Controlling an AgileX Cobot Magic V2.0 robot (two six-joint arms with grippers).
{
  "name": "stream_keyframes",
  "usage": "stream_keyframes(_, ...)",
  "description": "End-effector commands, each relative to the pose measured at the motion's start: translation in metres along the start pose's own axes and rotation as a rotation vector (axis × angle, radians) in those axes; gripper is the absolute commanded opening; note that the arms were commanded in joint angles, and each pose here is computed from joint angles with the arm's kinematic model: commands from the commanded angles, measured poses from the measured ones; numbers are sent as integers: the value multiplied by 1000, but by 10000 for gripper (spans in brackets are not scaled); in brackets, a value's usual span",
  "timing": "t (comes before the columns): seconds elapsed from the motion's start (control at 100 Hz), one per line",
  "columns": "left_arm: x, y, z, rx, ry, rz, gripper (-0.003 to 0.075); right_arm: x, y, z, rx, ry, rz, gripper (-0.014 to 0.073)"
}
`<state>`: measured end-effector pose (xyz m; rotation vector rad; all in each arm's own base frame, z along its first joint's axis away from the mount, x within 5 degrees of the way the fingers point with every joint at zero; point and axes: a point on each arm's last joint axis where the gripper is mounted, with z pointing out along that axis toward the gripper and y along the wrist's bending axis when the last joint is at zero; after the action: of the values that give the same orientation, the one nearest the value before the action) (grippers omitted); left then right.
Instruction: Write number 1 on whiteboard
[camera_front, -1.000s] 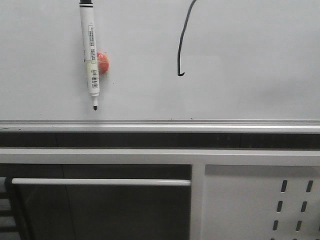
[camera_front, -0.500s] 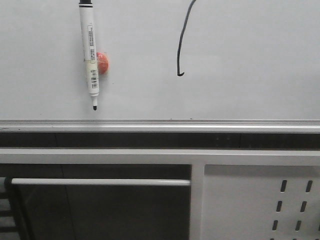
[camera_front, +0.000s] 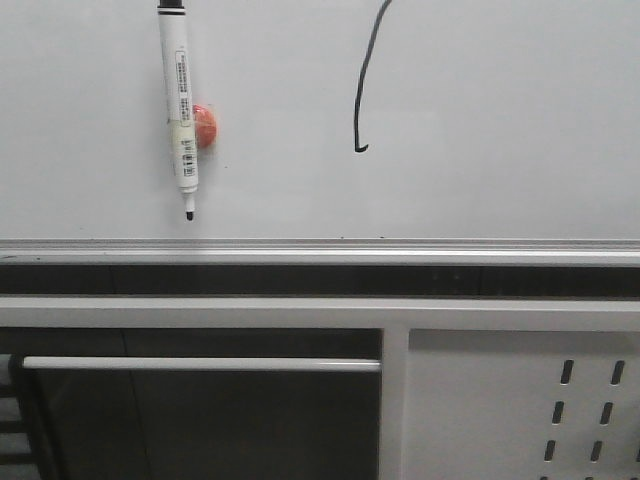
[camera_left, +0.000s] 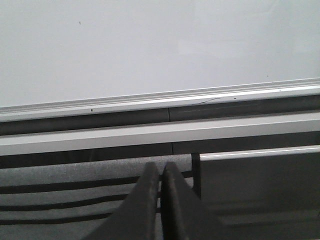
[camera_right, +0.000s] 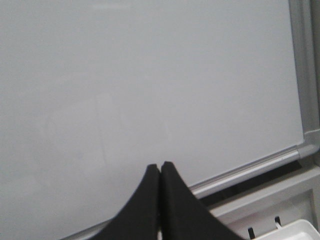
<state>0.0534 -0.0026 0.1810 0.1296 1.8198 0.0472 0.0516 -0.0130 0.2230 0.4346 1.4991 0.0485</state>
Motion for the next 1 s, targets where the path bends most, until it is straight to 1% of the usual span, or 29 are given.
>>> stream_keyframes(0.0, 2, 0, 0, -11, -51, -5, -18, -8, 2, -3, -44, -167, 4, -76)
stream_keyframes(0.11, 2, 0, 0, -11, -51, -5, -18, 4, 1, -1, -87, -138, -4, -76)
stream_keyframes(0.18, 2, 0, 0, -11, -51, -5, -18, 9, 2, 0, -133, -106, -22, -76)
stream_keyframes(0.33, 2, 0, 0, -11, -51, -5, -18, 21, 8, 0, -271, -47, -117, -76)
stream_keyframes(0.42, 2, 0, 0, -11, -51, -5, -18, 27, 8, 0, -302, 21, -172, -76)
stream_keyframes(0.51, 2, 0, 0, -11, -51, -5, -18, 31, 6, 0, -290, 60, -249, -76)
stream_keyframes(0.85, 2, 0, 0, -11, -51, -5, -18, 50, -6, -1, -183, 282, -256, -76)
stream_keyframes(0.99, 2, 0, 0, -11, -51, -5, -18, 50, -7, -1, -185, 278, -306, -76)
